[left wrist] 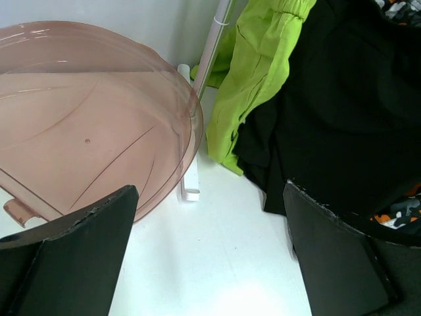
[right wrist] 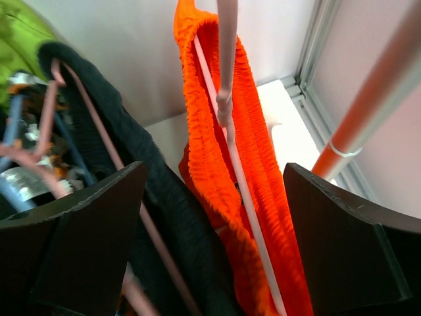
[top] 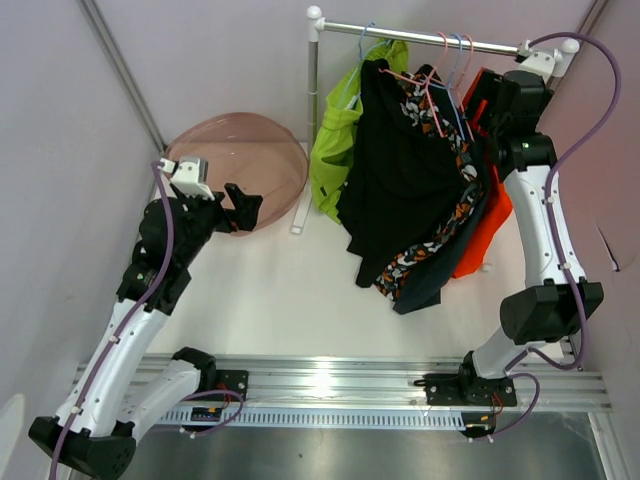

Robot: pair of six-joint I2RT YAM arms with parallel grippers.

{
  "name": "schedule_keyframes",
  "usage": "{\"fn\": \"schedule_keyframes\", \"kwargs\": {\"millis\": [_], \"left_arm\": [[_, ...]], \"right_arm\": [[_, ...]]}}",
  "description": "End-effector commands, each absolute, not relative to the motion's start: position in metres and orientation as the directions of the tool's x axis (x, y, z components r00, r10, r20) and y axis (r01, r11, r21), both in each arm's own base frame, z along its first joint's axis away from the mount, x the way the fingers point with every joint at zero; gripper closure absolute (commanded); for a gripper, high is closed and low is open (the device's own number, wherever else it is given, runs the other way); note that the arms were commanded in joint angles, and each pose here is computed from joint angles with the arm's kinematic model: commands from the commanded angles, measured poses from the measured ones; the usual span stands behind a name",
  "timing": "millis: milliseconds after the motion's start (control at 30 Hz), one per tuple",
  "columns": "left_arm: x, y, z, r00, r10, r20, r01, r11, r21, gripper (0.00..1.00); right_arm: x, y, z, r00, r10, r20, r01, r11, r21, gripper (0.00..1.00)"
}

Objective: Remove the shorts from the hanger

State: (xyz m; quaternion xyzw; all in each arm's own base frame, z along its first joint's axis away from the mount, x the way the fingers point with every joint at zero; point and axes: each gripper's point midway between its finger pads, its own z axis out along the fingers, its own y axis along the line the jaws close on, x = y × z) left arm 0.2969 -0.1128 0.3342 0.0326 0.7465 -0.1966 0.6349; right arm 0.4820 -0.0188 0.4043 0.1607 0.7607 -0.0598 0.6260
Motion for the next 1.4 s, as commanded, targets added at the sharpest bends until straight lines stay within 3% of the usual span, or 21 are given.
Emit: {"fn": "schedule_keyframes", "kwargs": {"millis": [0,67,100,167,200,267,300,400,667,1000,1167,1367], "left_arm": [[0.296,-0.117,0.340,-0.168,-0.207,-0.964,0.318,0.914,-0.252,0.01],[0.295,-0.118,0.340,-0.169,-0.205,-0.964,0.319,0.914,-0.250,0.01],[0.295,-0.118,0.339,-0.169,-0.205,-0.964,0.321,0.914,-0.250,0.01],[0.296,-0.119,0.336,-0.175,-0.203,-0.963,0.321,0.914,-0.250,0.01],[0.296,-0.119,0.335,-0.177,-0.204,-0.963,0.320,0.913,-0.252,0.01],[0.297,-0.120,0.336,-0.180,-0.204,-0.962,0.325,0.911,-0.254,0.01],[0.297,-0.121,0.334,-0.185,-0.202,-0.962,0.325,0.911,-0.254,0.01],[0.299,-0.122,0.332,-0.193,-0.199,-0.961,0.324,0.911,-0.254,0.01],[0.290,-0.153,0.336,-0.213,-0.135,-0.968,0.460,0.860,-0.221,0.01],[0.253,-0.221,0.404,-0.138,-0.074,-0.988,0.695,0.703,-0.150,0.01],[0.204,-0.306,0.417,-0.128,-0.037,-0.991,0.906,0.402,-0.132,0.01],[0.144,-0.403,0.393,-0.070,0.028,-0.997,0.977,0.205,-0.062,0.01]], "right_arm": [[0.488,-0.022,0.411,-0.128,0.177,-0.976,0.324,0.937,0.128,0.11],[0.493,-0.024,0.406,-0.131,0.178,-0.975,0.334,0.934,0.126,0.15],[0.494,-0.025,0.406,-0.131,0.181,-0.975,0.336,0.933,0.128,0.27],[0.497,-0.028,0.403,-0.133,0.182,-0.974,0.345,0.930,0.127,0.39],[0.499,-0.030,0.401,-0.137,0.182,-0.974,0.348,0.929,0.125,0.51],[0.499,-0.030,0.399,-0.141,0.188,-0.972,0.350,0.928,0.129,0.64],[0.500,-0.031,0.398,-0.144,0.188,-0.972,0.350,0.928,0.128,0.77],[0.499,-0.034,0.395,-0.151,0.195,-0.969,0.358,0.924,0.130,1.00],[0.462,-0.034,0.455,-0.018,0.214,-0.977,0.350,0.916,0.194,1.00],[0.387,-0.014,0.530,0.108,0.209,-0.972,0.281,0.932,0.231,1.00],[0.376,0.000,0.519,0.060,0.252,-0.966,0.245,0.934,0.259,1.00],[0.353,0.023,0.510,0.020,0.321,-0.947,0.208,0.925,0.318,1.00]]}}
